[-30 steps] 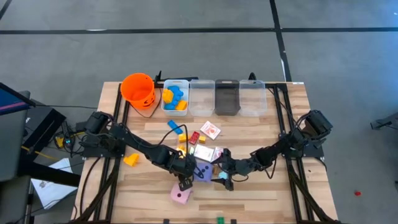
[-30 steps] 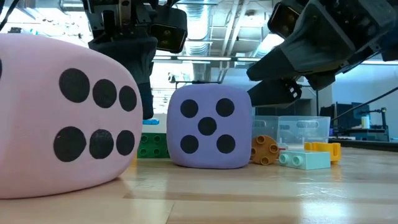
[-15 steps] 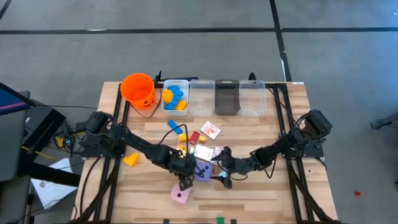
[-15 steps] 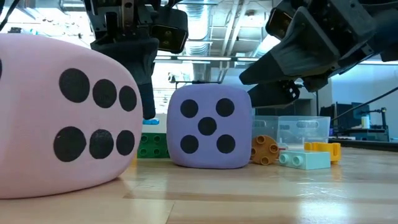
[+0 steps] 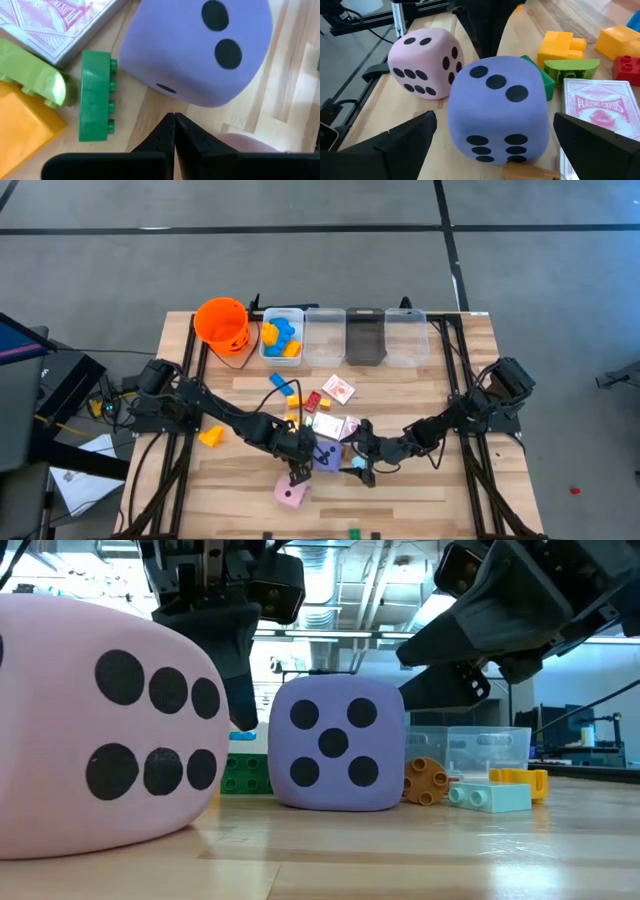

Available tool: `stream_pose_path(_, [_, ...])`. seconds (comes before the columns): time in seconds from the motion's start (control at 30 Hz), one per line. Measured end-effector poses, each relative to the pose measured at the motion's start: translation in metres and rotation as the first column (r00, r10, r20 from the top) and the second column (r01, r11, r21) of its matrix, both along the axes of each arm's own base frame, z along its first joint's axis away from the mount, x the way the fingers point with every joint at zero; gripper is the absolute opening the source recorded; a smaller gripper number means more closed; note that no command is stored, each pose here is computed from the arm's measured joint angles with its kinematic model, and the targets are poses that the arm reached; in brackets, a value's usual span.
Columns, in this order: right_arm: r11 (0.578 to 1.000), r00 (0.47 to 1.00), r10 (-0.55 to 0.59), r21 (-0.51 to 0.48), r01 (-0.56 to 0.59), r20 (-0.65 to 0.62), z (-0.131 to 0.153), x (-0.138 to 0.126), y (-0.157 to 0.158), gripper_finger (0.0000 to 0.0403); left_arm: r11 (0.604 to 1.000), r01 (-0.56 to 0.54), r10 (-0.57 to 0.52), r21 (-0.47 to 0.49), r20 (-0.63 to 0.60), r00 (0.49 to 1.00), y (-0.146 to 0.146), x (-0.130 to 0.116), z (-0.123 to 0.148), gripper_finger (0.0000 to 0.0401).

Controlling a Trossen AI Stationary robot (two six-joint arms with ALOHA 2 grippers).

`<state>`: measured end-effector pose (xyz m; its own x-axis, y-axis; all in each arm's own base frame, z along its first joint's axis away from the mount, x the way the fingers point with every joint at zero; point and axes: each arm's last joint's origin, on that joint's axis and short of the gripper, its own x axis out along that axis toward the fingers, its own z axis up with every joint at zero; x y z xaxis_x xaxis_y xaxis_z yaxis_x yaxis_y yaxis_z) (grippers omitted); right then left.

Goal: Pick & Place Toys
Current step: Put the purple dice into the black bin

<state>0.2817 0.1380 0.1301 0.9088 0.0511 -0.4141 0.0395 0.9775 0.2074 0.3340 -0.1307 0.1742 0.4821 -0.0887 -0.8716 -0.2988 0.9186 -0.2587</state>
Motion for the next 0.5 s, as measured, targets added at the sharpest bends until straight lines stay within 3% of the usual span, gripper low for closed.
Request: stream_pose_path(0.5, [1.000, 0.999, -0.020, -0.020, 0.019, -0.035, -0.0032, 0.0007, -0.0054, 0.0400, 0.999, 0.040, -0.037, -0.019, 0.119, 0.992, -0.0036, 0.0094, 0.0064, 0.0000])
